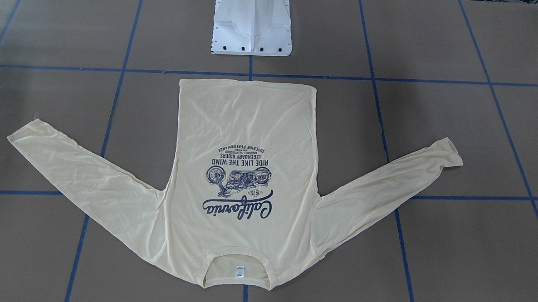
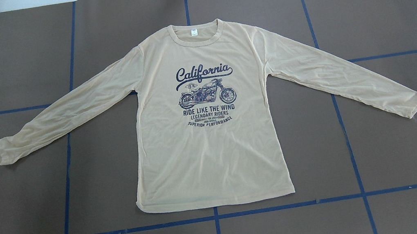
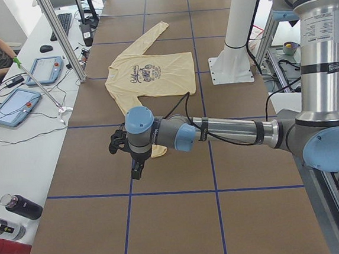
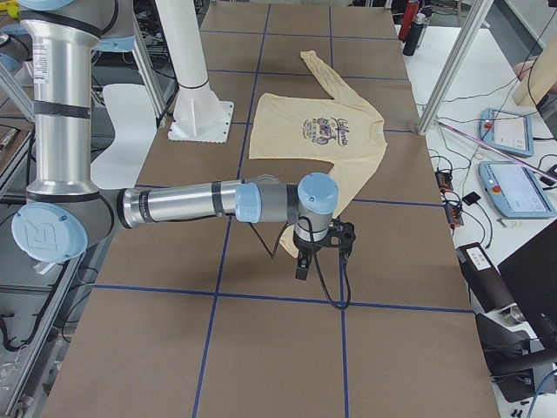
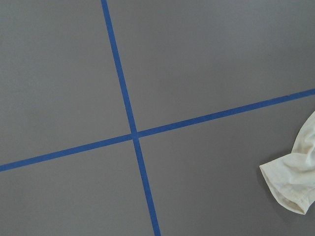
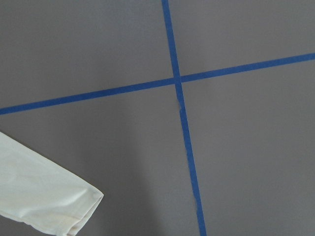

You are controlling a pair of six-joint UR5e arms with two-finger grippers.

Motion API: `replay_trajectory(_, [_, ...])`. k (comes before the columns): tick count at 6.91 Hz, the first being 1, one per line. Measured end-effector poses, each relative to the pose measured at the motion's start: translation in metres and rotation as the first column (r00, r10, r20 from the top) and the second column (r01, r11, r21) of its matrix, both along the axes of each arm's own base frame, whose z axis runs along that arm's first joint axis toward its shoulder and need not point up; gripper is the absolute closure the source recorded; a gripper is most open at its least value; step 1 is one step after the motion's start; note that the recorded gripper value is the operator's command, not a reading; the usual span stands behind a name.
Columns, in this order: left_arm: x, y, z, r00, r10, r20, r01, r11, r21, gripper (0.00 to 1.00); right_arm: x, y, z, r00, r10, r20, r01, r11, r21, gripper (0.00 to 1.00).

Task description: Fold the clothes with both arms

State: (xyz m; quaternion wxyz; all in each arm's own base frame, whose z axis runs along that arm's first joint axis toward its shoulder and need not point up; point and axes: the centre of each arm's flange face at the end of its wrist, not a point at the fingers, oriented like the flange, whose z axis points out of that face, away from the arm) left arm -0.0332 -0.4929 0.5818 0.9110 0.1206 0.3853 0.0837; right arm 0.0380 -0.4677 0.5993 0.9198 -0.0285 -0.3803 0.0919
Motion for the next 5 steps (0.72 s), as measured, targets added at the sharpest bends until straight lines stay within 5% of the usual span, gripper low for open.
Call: replay_trajectory(5, [-0.001, 0.007, -0.014, 1.0, -0.002, -0.001, 0.002, 1.0, 0.03, 0.0, -0.006, -0.008, 0.009, 0.998, 0.066, 0.012, -0.066, 0.998, 0.024, 0.0])
